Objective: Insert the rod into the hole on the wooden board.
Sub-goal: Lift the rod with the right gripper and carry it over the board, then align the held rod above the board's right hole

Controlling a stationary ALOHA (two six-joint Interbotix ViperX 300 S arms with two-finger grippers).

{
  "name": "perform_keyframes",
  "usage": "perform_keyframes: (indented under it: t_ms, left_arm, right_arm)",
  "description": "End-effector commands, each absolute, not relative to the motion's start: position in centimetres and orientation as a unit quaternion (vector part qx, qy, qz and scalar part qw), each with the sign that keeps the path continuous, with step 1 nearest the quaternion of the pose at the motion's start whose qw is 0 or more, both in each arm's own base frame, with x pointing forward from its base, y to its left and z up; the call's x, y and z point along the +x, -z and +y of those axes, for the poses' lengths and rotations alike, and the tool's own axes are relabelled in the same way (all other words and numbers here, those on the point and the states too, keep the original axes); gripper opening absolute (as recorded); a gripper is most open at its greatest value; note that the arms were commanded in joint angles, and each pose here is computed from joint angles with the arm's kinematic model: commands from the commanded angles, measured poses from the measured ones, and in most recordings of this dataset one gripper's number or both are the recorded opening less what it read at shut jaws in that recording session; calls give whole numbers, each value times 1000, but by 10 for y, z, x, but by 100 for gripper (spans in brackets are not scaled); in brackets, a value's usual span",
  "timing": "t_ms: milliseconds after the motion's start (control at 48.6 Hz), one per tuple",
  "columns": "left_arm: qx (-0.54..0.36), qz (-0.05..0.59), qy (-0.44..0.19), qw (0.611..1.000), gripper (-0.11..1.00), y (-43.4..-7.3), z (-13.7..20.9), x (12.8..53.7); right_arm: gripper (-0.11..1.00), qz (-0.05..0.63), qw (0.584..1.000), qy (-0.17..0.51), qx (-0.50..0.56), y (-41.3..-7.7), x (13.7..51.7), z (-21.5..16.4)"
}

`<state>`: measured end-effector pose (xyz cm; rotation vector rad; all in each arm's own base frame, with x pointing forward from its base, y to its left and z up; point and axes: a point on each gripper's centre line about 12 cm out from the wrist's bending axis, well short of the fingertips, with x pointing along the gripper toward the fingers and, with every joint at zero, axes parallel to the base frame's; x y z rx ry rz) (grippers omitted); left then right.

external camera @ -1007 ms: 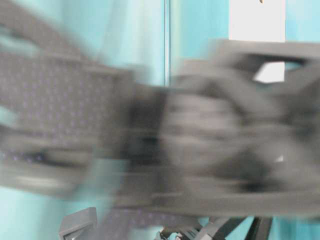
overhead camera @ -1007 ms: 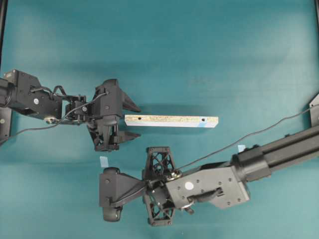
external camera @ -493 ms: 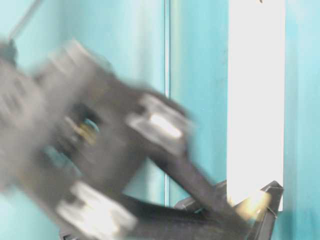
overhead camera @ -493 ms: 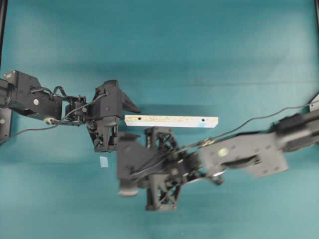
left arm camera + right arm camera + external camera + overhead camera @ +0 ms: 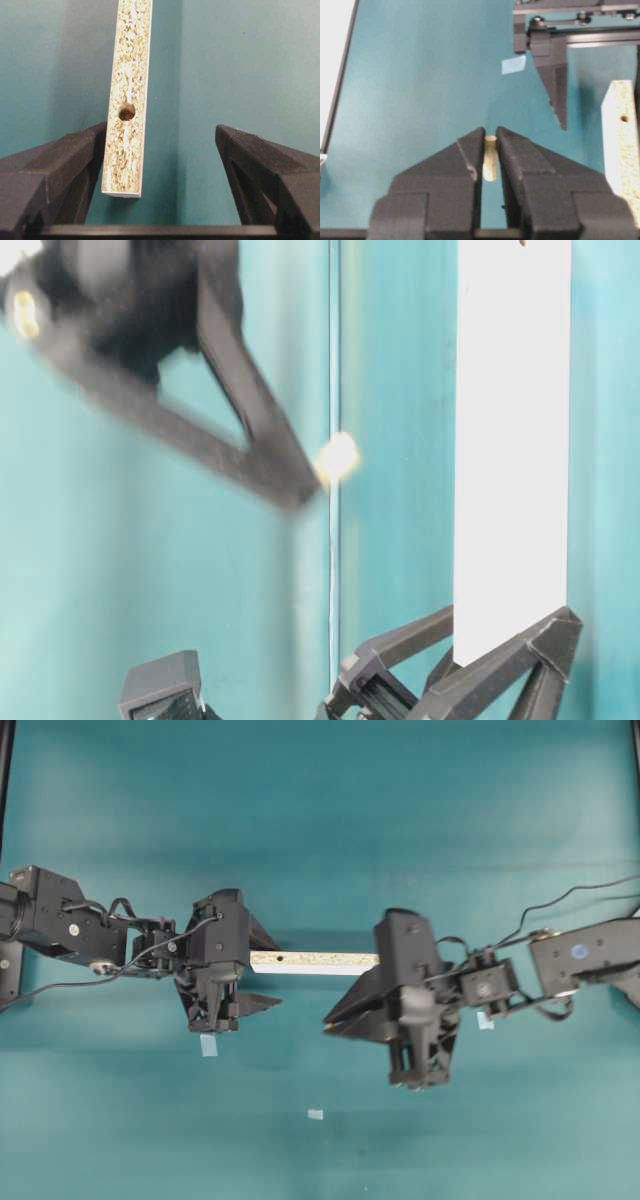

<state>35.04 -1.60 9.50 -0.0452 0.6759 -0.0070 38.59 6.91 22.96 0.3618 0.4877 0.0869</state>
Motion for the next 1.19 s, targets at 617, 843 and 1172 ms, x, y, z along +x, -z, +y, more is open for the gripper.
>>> perform_keyframes:
  t_ms: [617,843,1172]
  left_arm:
    - [-25,330,0,944,92,-99,-14,353]
    - [-26,333,-4,943,92,-98,-11,351]
    - [-23,335,-7,942,73,-96,-7,349]
  right_arm:
    - [11,109,983,-74,126,-231,367,43]
    - [11,52,986,-71,140,-231,353,30]
    - [11,24,986,-73,146,-233,346,27]
